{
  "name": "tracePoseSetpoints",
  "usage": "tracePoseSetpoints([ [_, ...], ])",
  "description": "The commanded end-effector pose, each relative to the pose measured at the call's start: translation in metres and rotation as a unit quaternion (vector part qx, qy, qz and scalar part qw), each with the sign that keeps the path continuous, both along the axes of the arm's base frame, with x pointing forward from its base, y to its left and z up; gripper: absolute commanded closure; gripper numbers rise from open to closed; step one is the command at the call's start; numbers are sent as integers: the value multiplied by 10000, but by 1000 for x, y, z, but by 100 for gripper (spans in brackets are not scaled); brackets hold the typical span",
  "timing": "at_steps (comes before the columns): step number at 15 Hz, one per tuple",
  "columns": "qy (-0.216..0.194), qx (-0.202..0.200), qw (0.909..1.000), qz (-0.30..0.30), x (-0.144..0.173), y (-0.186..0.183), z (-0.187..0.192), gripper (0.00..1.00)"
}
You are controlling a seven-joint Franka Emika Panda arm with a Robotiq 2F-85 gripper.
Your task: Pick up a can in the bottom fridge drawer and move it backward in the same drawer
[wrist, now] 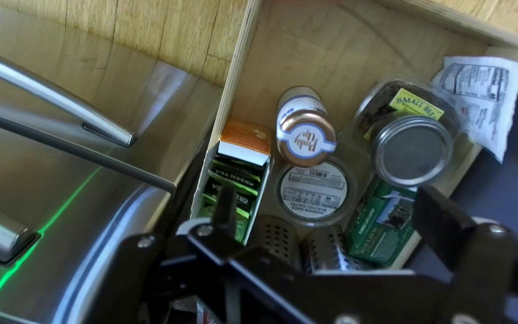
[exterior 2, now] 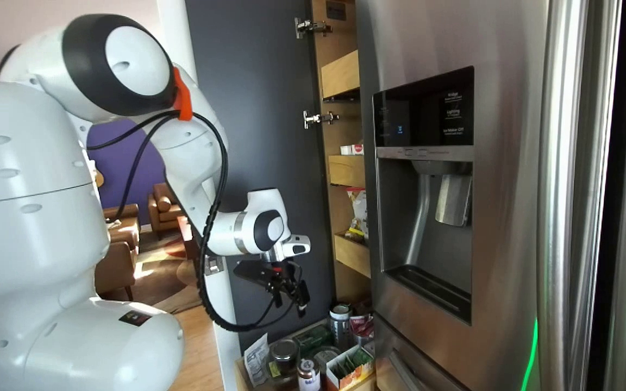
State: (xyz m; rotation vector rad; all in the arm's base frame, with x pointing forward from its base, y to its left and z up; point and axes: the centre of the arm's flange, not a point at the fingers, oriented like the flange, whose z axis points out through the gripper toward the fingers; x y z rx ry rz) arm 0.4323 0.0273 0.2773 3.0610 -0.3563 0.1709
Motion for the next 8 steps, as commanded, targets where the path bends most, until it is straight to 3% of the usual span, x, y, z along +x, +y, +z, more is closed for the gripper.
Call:
tracePoseSetpoints([
  [1, -14, 93, 9999, -116, -3, 9, 60, 0],
  [2, -63, 52, 9998, -161, -2, 14, 69, 0],
  [3, -81, 39, 9999, -54, 4, 9, 46, 0],
  [8, -164, 22, 9998, -65, 3, 14, 66, 0],
])
